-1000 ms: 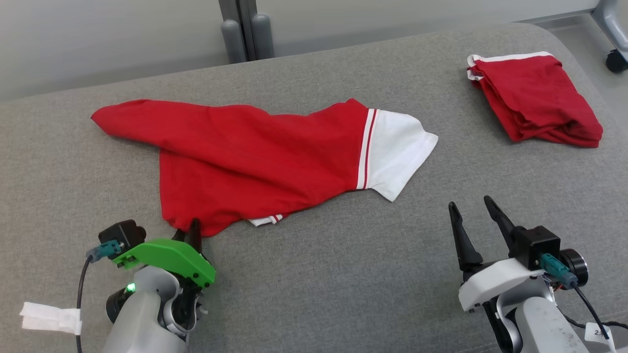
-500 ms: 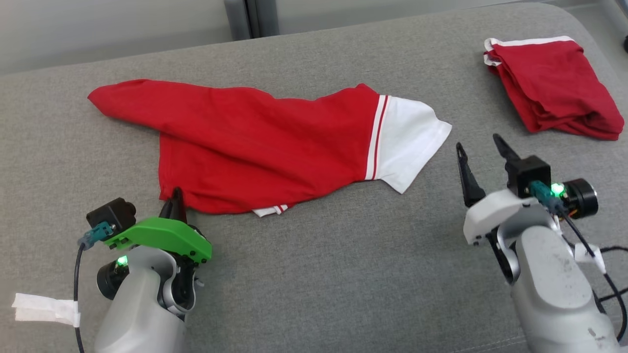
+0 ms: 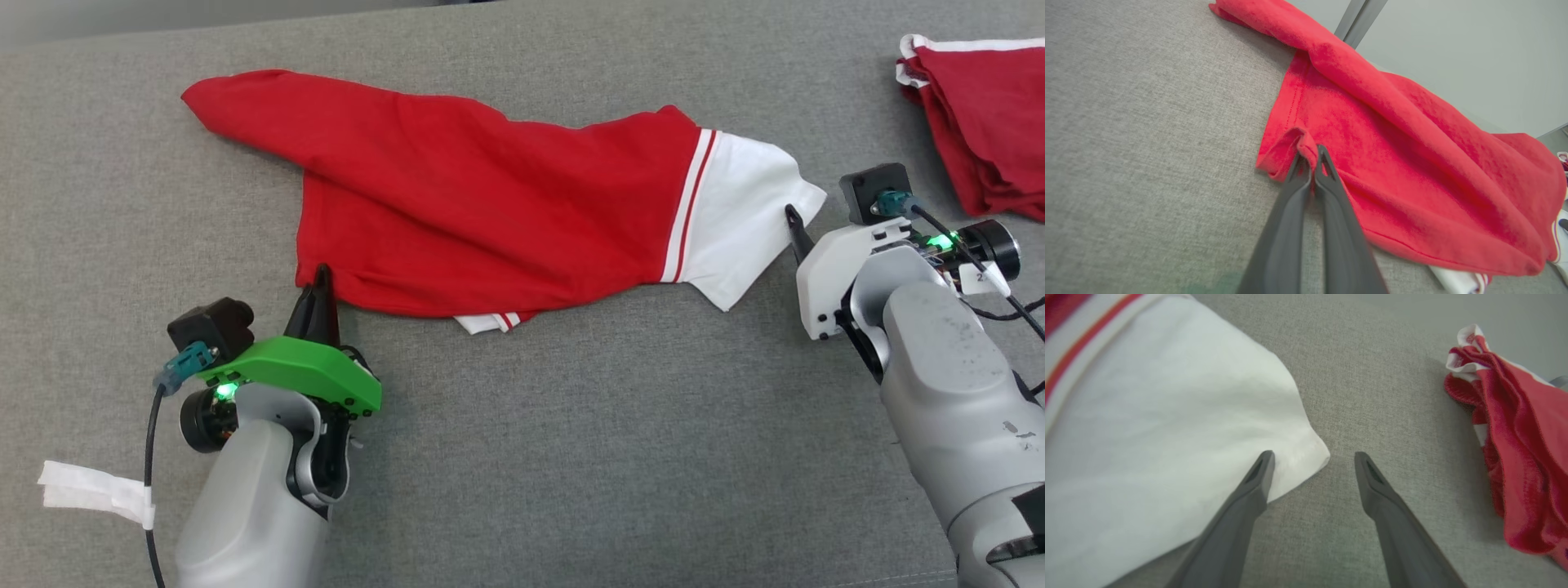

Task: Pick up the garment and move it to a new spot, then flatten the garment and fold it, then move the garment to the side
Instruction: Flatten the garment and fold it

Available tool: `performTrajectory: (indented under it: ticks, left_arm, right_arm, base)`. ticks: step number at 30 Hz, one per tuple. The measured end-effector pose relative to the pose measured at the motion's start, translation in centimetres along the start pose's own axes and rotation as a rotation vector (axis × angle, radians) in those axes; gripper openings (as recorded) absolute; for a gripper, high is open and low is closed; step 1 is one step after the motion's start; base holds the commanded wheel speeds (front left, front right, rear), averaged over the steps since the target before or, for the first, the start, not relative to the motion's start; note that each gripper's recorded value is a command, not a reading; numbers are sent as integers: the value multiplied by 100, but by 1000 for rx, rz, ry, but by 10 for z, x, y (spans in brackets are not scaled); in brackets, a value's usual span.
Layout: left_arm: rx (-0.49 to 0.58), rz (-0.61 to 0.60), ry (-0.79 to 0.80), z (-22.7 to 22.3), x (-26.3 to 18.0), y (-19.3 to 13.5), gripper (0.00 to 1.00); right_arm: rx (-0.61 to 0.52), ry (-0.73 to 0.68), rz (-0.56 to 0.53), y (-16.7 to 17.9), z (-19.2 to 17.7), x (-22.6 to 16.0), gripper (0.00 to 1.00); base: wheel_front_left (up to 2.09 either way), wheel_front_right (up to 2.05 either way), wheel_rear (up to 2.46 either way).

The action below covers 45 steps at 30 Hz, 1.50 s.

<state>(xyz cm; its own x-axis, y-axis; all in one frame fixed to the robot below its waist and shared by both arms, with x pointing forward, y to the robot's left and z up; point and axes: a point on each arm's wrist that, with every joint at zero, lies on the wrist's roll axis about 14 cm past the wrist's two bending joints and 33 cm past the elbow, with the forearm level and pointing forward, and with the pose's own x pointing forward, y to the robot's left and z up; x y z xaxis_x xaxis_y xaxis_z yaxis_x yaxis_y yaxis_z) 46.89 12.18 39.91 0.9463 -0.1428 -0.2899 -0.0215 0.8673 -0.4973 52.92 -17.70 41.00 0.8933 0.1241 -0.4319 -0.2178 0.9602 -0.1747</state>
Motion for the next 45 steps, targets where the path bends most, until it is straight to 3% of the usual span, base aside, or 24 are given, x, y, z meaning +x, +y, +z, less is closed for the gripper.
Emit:
performTrajectory:
  ticks: [7,8,10,13,14,20,31,38,45]
  left_arm:
    - [5,-5,-8,1,3,-2,0]
    - [6,-7,-9,1,4,-2,0]
    - [7,-9,-9,1,4,-3,0]
    - [8,-12,-12,2,5,-5,0]
    - [8,-14,-14,2,5,-6,0]
    - [15,-28,-42,12,5,-9,0]
    - [46,-159,-237,90,-10,-45,0]
    - [110,-301,-427,170,-50,-89,0]
    - [197,-453,-632,242,-121,-143,0]
  right_arm:
    - [18,117,70,18,-8,19,100]
    - [18,127,78,20,-8,21,92]
    - [30,142,97,25,-8,22,43]
    - [53,158,123,32,-7,22,5]
    - [57,159,129,32,-7,22,0]
    - [105,98,133,23,8,19,0]
    - [305,-235,186,12,93,-28,0]
    - [400,-474,237,-8,159,-93,0]
    - [423,-729,281,-22,220,-177,0]
  base:
    - [0,0,0]
    - [0,0,0]
    - [0,0,0]
    - [0,0,0]
    - [0,0,0]
    - [0,0,0]
    - [0,0,0]
    - [0,0,0]
    - [0,0,0]
